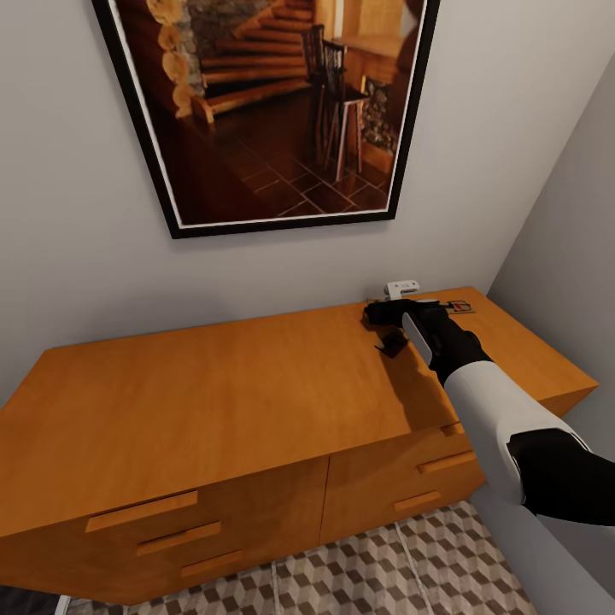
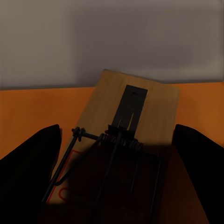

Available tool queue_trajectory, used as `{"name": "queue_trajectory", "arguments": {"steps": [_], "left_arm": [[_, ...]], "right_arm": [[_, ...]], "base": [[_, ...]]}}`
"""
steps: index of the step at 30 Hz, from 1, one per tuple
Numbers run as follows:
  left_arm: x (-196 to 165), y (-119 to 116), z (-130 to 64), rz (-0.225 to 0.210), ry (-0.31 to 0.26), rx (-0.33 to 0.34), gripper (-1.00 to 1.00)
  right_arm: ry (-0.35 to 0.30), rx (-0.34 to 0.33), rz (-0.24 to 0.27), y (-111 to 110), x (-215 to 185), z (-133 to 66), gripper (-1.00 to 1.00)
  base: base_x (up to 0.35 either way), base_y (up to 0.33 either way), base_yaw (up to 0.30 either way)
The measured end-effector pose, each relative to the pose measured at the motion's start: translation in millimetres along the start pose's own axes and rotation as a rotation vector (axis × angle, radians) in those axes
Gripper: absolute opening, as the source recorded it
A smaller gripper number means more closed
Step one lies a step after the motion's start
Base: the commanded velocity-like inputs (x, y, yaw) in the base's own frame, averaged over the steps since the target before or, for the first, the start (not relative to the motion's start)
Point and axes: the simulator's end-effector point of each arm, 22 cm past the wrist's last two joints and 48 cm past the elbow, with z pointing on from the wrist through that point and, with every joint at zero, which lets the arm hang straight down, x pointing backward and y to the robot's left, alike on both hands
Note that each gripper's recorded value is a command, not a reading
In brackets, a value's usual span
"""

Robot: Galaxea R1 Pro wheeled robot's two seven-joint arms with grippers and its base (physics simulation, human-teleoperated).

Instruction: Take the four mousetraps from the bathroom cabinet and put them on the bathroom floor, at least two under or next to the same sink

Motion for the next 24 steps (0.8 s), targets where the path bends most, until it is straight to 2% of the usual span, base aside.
{"name": "queue_trajectory", "arguments": {"steps": [24], "left_arm": [[0.0, 0.0, 0.0, 0.0, 0.0, 0.0, -1.0]], "right_arm": [[0.002, 0.002, 0.0, 0.1, 0.0, -0.1, -1.0]], "base": [[0.0, 0.0, 0.0]]}}
